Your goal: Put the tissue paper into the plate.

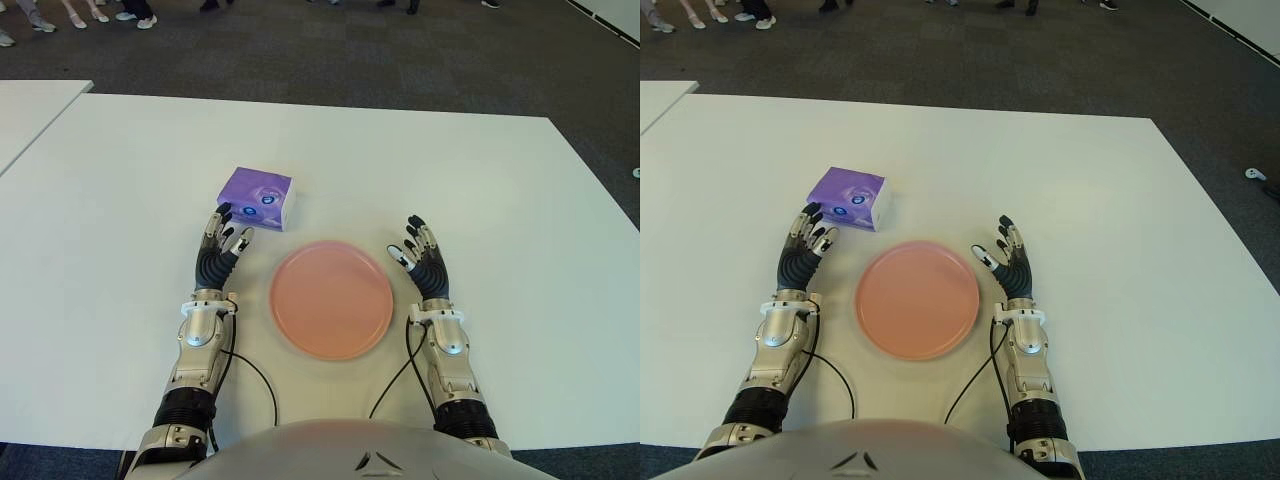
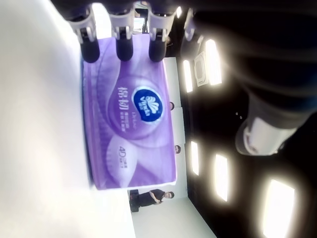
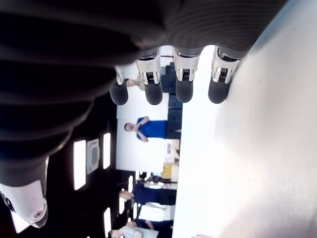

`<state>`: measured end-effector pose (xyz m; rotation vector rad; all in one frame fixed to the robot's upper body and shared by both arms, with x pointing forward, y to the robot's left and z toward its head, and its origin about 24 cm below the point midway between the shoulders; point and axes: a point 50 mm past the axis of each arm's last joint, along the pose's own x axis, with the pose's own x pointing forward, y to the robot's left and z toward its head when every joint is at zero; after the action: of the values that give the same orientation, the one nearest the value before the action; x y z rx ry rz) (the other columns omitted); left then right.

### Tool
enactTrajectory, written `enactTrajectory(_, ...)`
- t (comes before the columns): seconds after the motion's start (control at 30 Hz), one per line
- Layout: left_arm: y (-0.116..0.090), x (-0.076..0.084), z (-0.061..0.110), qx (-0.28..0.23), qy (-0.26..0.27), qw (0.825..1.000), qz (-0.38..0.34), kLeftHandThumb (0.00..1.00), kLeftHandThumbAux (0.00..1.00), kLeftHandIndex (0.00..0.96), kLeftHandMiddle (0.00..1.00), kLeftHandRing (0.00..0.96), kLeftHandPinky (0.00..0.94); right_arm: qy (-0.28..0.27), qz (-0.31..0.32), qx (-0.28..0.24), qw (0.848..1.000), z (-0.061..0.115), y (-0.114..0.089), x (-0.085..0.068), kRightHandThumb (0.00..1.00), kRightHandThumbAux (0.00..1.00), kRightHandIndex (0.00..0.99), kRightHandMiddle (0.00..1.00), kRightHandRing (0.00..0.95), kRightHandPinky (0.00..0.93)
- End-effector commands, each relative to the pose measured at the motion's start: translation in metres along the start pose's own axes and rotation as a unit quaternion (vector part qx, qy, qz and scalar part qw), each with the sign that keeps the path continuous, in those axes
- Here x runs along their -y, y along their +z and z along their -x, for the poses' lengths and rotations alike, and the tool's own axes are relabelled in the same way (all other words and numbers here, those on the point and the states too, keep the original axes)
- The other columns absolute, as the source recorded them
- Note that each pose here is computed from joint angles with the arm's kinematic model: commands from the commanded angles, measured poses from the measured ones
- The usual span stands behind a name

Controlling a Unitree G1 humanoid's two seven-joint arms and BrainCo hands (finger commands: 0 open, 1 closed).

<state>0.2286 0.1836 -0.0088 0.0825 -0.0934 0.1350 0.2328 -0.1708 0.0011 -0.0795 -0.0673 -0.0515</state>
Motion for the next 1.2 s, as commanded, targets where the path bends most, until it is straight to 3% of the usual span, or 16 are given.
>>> enactTrajectory(0.03, -0.011, 0.002, 0.009, -0.032, 0.001, 0.999, 0.002, 0.000, 0.551, 0.000, 0.000, 0.000, 0.000, -0.004, -0.005, -0.025, 1.000, 0.006, -0.008, 0.002, 0.000, 0.602, 0.000, 0.000, 0.000, 0.000)
enactTrajectory(0.93, -0.011, 0.000, 0.011, -0.031, -0.005, 1.000, 0.002, 0.000, 0.551, 0.000, 0.000, 0.000, 0.000, -0.006, -0.006, -0.028, 1.000, 0.006, -0.009, 0.000, 0.000, 0.611, 0.000, 0.000, 0.000, 0.000)
enactTrajectory(1.1, -0.001, -0.008, 0.003, -0.015, 0.001, 1.000, -0.008, 0.000, 0.560, 0.000, 0.000, 0.000, 0.000, -0.006, -0.005, -0.028, 1.000, 0.005, -0.009, -0.001, 0.000, 0.610, 0.000, 0.000, 0.000, 0.000)
enactTrajectory(1.2, 0.023, -0.023, -0.012, 0.034, 0.005, 0.999, -0.028, 0.000, 0.561, 0.000, 0.000, 0.000, 0.000, -0.004, -0.007, -0.028, 1.000, 0.004, -0.010, -0.001, 0.000, 0.607, 0.000, 0.000, 0.000, 0.000)
